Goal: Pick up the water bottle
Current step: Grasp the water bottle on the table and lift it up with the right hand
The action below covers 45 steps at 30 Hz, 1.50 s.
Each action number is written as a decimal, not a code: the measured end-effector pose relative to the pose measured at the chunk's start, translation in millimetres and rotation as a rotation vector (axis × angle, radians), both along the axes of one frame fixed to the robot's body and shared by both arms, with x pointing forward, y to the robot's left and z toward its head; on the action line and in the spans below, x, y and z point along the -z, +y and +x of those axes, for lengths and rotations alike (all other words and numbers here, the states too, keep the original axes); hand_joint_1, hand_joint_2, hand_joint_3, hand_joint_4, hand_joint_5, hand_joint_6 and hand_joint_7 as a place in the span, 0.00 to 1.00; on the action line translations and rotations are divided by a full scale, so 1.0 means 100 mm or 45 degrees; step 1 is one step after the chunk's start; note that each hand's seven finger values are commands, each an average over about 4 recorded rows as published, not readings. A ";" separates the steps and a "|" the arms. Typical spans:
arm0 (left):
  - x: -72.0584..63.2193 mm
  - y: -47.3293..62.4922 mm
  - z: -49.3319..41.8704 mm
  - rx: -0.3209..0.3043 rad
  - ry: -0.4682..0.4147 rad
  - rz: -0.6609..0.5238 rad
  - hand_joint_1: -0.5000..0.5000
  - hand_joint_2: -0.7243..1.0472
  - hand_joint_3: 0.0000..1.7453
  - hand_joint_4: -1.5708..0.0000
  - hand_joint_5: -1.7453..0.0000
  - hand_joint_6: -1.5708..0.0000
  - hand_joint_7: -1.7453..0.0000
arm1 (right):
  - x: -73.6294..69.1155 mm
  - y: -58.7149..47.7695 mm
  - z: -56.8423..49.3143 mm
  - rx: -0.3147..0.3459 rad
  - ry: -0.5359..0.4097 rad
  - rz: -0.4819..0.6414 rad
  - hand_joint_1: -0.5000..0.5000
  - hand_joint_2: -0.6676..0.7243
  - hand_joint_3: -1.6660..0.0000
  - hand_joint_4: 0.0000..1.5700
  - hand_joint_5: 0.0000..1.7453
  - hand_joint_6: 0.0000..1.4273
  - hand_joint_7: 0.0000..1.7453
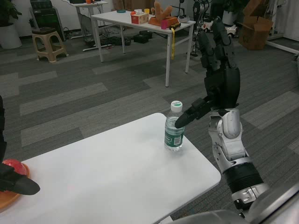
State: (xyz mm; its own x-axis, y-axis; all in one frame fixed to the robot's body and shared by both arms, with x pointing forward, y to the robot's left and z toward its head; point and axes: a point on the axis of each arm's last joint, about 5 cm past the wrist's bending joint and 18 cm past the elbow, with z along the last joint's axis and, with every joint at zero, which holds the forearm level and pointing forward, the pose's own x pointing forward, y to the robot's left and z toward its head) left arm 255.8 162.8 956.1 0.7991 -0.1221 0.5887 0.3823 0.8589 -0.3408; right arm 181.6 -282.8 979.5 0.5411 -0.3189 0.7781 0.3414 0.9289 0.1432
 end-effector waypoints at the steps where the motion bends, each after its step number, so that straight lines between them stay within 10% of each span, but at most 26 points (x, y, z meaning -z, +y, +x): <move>1: 0.00 0.00 0.000 0.001 0.000 0.000 0.07 0.10 0.05 1.00 0.94 1.00 1.00 | 0.00 0.00 0.00 -0.002 0.004 -0.003 0.00 1.00 1.00 0.00 0.00 0.00 0.00; 24: -0.01 0.01 0.002 0.001 -0.001 0.011 0.07 0.10 0.05 1.00 0.94 1.00 1.00 | 0.21 -0.14 -0.31 -0.002 0.221 -0.082 0.00 1.00 1.00 0.24 0.00 0.00 0.00; 45: -0.02 0.01 -0.002 0.002 -0.010 0.011 0.07 0.10 0.05 1.00 0.94 1.00 1.00 | 0.67 -0.26 -0.29 -0.052 0.571 -0.031 0.00 0.95 1.00 0.00 0.00 0.00 0.04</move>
